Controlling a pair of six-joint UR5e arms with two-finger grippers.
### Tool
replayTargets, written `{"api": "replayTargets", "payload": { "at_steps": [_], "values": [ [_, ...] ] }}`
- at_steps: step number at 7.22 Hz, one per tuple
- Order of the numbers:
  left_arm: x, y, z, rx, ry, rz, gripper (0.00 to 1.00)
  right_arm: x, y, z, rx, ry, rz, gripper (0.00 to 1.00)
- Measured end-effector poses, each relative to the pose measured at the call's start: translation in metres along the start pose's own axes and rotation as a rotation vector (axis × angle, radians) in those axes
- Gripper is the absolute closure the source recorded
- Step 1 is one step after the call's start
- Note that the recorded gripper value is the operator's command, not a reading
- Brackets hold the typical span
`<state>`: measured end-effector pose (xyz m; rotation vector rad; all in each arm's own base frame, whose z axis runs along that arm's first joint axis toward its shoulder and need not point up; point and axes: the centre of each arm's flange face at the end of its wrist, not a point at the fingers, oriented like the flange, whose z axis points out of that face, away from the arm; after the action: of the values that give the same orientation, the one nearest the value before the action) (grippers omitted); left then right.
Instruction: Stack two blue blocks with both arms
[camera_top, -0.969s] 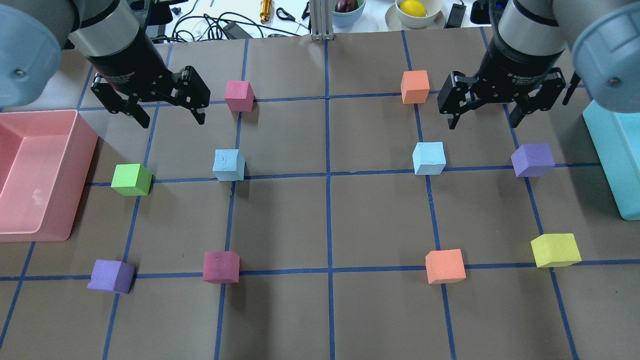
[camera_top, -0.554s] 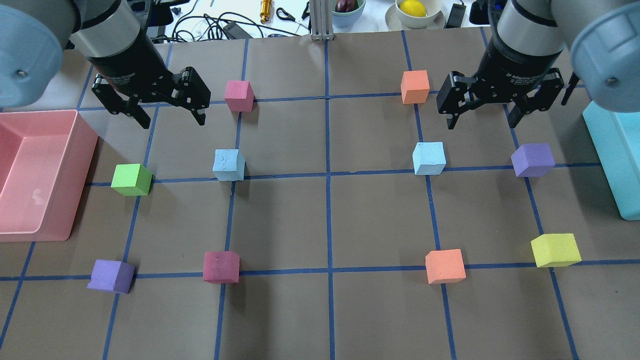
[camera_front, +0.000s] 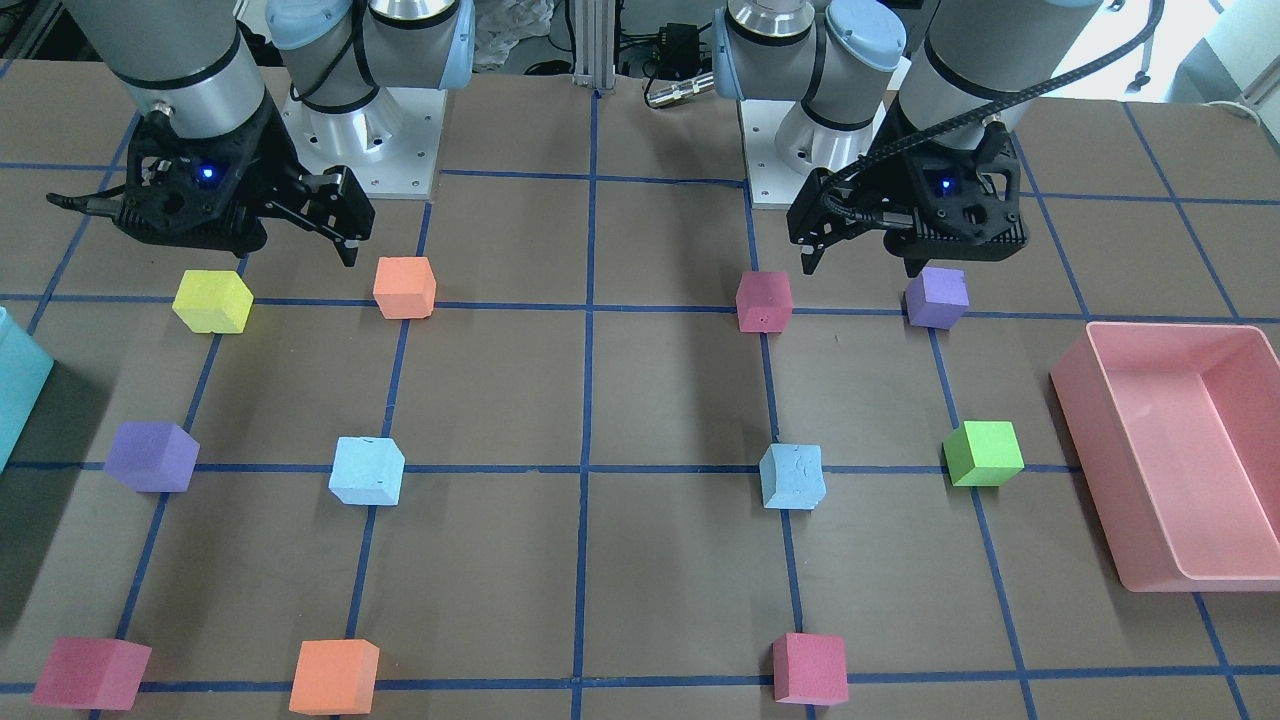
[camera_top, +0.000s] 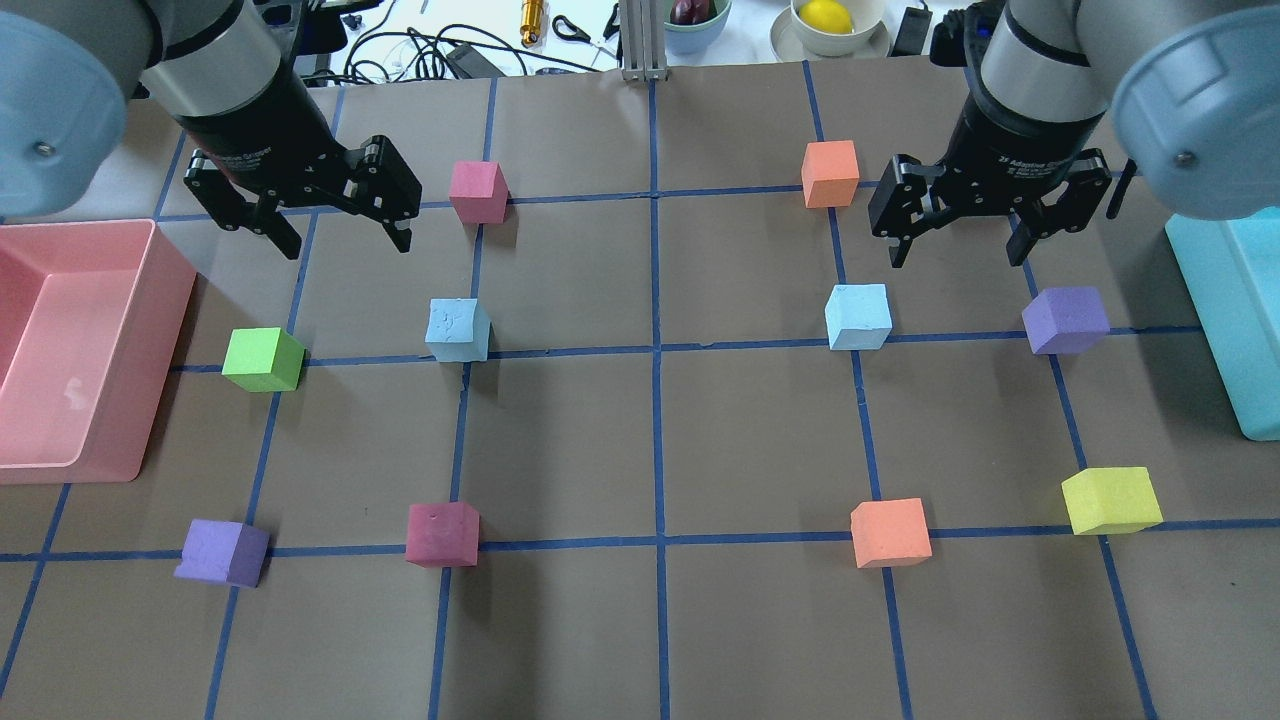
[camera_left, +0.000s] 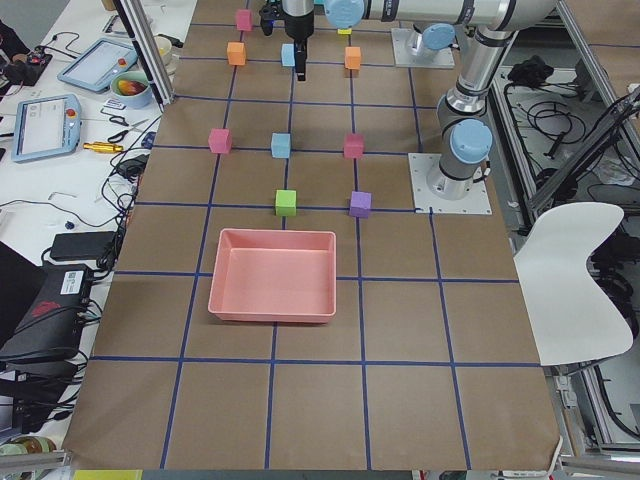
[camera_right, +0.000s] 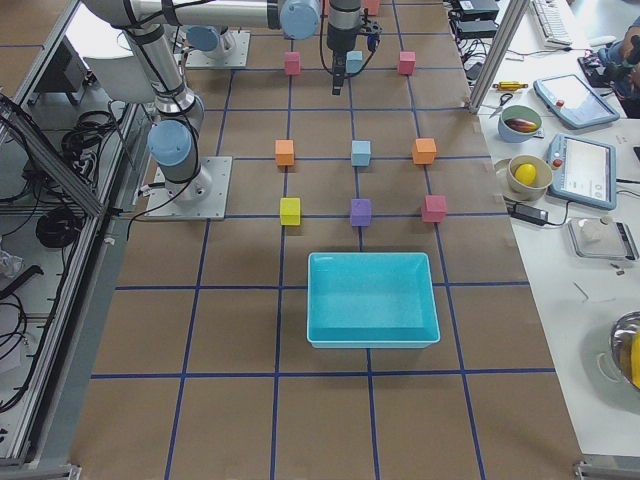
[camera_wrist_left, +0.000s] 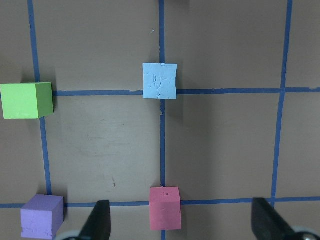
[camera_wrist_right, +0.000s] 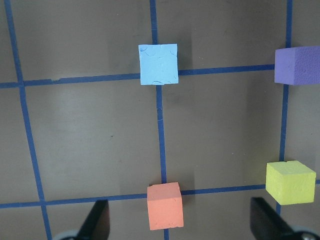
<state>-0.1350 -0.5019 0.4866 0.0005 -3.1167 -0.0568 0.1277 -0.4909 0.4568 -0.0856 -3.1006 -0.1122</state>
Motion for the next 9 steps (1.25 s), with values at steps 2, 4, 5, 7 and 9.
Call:
{"api": "replayTargets", "payload": {
  "at_steps": [2, 4, 5, 7, 9],
  "values": [
    [-0.002, -0.014, 0.022, -0.016, 0.002, 0.015, 0.0, 0.001, -0.04, 0.043, -0.028, 0.0, 0.002, 0.0],
    [-0.006, -0.051, 0.081, 0.033, 0.002, 0.022, 0.0, 0.0, -0.09, 0.093, 0.017, -0.007, 0.004, 0.0],
    [-0.009, -0.071, 0.117, 0.048, 0.0, 0.02, 0.0, -0.003, -0.113, 0.122, 0.036, -0.014, 0.005, 0.0],
    [-0.011, -0.095, 0.173, 0.011, -0.001, 0.011, 0.0, -0.006, -0.13, 0.177, -0.009, -0.016, 0.004, 0.0],
    [-0.012, -0.104, 0.212, -0.038, -0.001, 0.009, 0.0, -0.008, -0.118, 0.216, -0.079, -0.015, 0.002, 0.0]
  ]
}}
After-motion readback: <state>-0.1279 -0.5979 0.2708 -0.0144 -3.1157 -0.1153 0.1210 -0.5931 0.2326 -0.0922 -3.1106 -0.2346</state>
